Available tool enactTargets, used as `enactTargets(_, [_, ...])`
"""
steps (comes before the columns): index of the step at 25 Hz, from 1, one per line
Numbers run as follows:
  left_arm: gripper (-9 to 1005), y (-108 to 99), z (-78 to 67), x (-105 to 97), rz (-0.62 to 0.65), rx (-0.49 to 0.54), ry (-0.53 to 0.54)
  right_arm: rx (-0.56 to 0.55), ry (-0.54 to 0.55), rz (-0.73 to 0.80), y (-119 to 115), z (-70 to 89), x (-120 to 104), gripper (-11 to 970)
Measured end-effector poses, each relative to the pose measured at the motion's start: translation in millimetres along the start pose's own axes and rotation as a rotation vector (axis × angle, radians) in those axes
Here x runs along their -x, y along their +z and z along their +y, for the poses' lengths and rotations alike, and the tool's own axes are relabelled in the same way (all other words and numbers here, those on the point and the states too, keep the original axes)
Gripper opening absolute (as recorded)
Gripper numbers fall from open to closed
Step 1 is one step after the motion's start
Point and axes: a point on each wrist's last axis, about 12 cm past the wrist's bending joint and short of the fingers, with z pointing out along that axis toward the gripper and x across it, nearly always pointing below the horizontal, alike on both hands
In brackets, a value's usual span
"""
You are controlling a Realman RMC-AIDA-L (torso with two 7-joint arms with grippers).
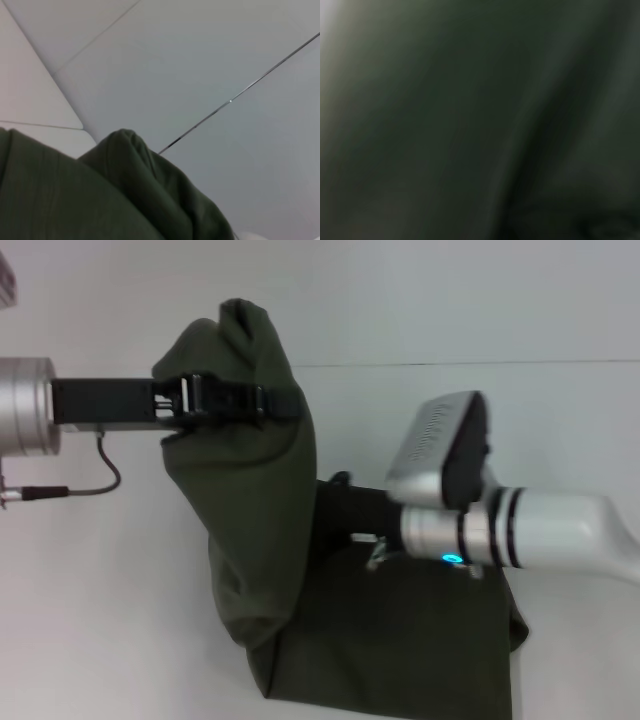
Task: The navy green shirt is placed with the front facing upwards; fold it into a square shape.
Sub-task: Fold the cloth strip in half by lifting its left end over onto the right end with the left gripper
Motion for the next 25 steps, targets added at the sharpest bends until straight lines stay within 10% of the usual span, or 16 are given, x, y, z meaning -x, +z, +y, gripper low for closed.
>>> enactTargets(12, [76,20.1,12.0,-14.5,0.047,0.035,-0.027,-0.246,0.319,-0.169,-57.3,-30.7,-39.0,156])
enactTargets(25, [75,74.1,15.0,-34.9,0.169,0.048,-0.021,-0.392,0.505,-0.474,-125.7,-43.6,-62.8,596])
